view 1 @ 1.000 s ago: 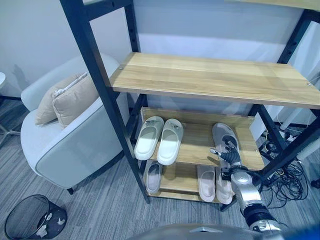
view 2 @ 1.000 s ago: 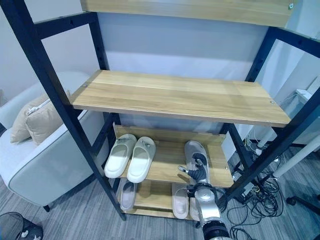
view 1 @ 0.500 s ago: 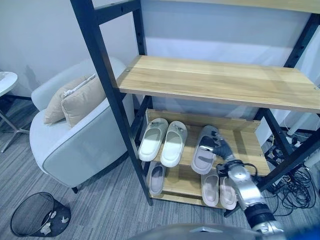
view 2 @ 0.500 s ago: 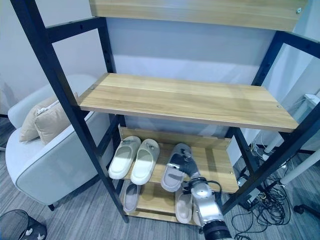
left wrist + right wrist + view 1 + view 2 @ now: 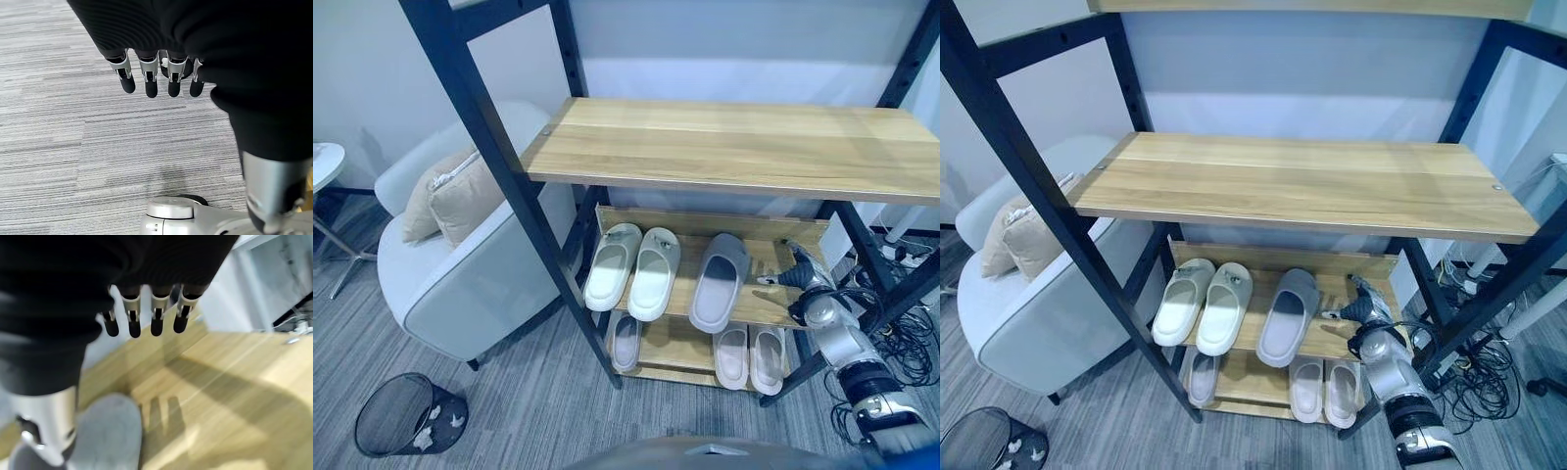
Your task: Arrange the slippers neatly on the shoe rack.
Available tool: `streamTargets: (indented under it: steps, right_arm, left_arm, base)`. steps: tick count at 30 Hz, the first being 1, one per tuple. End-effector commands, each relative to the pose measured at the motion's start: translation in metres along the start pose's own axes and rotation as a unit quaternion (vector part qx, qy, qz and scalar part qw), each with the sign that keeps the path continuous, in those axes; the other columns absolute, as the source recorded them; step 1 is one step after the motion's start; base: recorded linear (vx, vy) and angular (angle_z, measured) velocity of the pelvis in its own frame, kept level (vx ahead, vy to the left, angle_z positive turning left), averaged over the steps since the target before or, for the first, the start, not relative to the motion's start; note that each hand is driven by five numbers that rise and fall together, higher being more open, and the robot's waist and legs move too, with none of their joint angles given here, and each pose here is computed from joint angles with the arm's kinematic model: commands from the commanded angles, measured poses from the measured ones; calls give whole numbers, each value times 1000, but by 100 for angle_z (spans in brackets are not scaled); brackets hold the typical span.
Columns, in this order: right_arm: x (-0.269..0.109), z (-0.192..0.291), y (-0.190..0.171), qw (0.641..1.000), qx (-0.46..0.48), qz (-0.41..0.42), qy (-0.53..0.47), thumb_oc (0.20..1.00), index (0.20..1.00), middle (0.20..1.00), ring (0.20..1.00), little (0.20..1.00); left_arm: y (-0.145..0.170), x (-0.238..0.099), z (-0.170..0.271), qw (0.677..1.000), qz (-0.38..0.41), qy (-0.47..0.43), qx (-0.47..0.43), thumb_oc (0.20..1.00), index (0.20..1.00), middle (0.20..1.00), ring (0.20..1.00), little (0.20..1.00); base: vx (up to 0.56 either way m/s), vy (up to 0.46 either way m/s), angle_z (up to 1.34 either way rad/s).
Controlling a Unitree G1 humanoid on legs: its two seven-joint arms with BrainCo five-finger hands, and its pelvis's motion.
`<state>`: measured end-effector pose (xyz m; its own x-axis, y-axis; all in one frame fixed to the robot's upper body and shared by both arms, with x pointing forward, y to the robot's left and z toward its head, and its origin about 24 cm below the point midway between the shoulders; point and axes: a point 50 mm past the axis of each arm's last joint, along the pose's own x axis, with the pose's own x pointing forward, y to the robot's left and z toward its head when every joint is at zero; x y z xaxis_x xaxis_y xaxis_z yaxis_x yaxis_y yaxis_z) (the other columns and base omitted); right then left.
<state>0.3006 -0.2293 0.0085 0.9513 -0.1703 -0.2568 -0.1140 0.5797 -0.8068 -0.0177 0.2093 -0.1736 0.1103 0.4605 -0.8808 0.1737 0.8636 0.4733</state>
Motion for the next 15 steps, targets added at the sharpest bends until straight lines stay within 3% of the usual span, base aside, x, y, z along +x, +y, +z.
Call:
streamTargets:
  steps: [1, 8, 15]
  right_arm:
    - [11, 24, -31, 997, 22, -54, -55, 1000, 1000, 1000, 1000, 1000]
    - [16, 36, -25, 996, 69, -11, -57, 1000, 1000, 1000, 1000, 1000]
    - [17, 39, -17, 996, 51, 25, -67, 1000, 1000, 1000, 1000, 1000]
  left_arm:
    - [-44, -18, 2, 998, -67, 12, 9, 1000, 1000, 1000, 1000, 1000]
    - [-47, -19, 8, 997, -73, 2, -4, 1000, 1000, 1000, 1000, 1000]
    - [-46, -18, 8, 997, -73, 3, -6, 1000, 1000, 1000, 1000, 1000]
  base:
    - [0, 0, 0]
    - [2, 6, 1]
    - [0, 0, 0]
